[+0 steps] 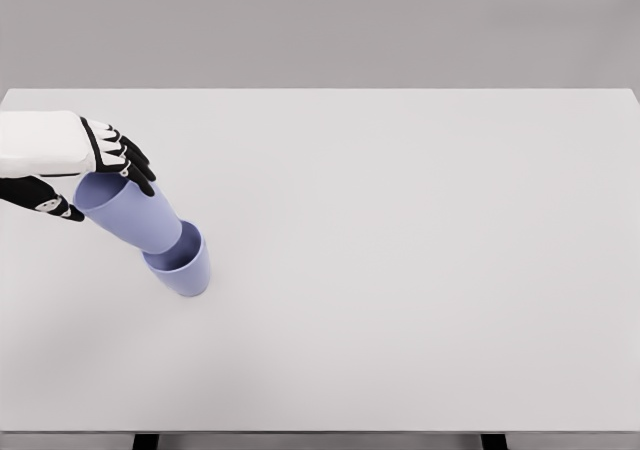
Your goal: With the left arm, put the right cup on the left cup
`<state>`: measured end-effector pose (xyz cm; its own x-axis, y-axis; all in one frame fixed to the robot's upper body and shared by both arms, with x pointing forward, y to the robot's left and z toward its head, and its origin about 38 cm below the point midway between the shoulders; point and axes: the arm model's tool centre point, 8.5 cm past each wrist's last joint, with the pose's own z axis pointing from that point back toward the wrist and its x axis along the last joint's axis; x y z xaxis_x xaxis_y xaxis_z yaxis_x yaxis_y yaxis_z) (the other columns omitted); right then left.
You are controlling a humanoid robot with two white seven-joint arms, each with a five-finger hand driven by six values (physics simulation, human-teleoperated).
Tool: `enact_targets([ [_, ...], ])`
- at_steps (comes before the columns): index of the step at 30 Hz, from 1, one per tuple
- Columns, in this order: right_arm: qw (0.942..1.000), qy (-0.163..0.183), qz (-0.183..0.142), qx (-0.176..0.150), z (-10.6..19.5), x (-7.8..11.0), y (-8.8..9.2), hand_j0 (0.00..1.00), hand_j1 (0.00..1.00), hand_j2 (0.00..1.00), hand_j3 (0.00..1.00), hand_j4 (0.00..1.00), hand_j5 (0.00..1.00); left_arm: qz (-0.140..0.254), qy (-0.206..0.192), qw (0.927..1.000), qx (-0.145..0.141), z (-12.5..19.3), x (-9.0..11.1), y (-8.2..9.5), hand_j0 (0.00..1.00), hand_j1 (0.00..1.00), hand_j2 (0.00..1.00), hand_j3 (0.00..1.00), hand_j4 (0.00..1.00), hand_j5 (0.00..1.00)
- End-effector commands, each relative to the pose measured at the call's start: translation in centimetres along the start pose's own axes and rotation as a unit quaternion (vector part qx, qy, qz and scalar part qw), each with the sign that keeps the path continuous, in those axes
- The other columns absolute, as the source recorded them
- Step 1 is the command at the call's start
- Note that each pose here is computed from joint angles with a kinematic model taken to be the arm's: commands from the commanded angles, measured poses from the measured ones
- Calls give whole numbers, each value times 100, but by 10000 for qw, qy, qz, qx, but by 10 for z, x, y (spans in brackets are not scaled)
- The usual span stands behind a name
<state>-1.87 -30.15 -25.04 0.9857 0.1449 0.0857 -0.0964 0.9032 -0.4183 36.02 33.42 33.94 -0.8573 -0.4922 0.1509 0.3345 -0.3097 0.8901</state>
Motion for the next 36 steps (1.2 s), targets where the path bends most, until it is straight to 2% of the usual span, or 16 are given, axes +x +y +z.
enact_targets([
  [1, 10000, 8, -4, -1, 0, -1, 0, 100, 100, 100, 100, 100, 100, 25, 6, 10000, 23, 1, 0, 1, 74, 74, 74, 74, 74, 74],
  [36, 10000, 8, -4, -1, 0, -1, 0, 100, 100, 100, 100, 100, 100, 49, -70, 10000, 28, -5, 1, -1, 77, 77, 77, 77, 77, 77],
])
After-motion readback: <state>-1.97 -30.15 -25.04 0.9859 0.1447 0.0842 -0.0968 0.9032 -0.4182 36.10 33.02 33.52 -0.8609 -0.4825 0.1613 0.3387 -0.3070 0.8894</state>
